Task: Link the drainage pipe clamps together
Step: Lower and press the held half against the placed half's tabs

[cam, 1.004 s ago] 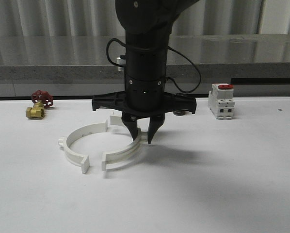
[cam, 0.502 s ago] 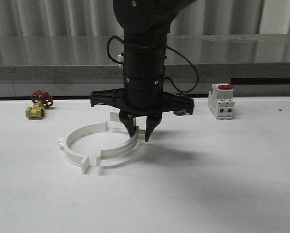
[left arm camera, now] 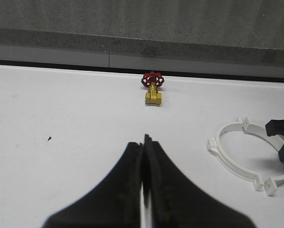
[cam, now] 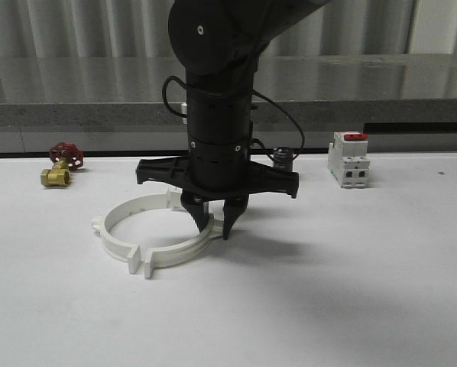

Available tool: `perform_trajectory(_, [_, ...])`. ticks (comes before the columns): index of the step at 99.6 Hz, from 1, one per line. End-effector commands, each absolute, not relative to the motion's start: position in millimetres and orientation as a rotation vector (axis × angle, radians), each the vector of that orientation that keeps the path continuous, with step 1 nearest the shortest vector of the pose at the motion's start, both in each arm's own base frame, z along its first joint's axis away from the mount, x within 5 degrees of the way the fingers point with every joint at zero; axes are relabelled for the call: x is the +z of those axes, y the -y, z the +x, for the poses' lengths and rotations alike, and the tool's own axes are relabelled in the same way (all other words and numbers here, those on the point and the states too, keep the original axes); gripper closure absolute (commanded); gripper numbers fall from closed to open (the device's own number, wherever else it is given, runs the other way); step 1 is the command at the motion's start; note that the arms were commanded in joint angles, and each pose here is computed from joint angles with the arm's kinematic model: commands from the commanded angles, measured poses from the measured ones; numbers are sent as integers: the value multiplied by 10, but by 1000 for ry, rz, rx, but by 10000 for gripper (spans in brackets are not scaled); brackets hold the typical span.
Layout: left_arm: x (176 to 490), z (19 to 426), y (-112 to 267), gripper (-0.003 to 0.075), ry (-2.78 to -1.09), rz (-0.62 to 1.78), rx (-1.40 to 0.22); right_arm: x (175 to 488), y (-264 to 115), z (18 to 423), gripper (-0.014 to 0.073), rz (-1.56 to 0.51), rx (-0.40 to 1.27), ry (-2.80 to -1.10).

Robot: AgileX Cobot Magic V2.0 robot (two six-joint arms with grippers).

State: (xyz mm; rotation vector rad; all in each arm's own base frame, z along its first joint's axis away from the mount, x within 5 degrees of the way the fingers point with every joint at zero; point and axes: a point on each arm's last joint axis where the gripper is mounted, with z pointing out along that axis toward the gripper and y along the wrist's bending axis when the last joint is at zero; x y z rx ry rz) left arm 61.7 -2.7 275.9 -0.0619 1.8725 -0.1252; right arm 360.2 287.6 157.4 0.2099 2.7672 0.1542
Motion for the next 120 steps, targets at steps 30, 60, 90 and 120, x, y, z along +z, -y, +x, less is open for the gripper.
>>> perform_trajectory(30, [2906,635,30,741,-1778,-54,-130,1912,-2921,3656,516,213,283,-2660])
perform_trajectory(60, [2906,635,30,741,-1778,-54,-130,1863,-2927,3662,516,251,285,-2666])
perform_trajectory(90, [2906,635,29,741,-1778,-53,-128,1832,-2929,3662,513,261,281,-2675])
perform_trajectory(120, [2906,635,29,741,-1778,-53,-128,1829,-2927,3657,298,266,277,-2681])
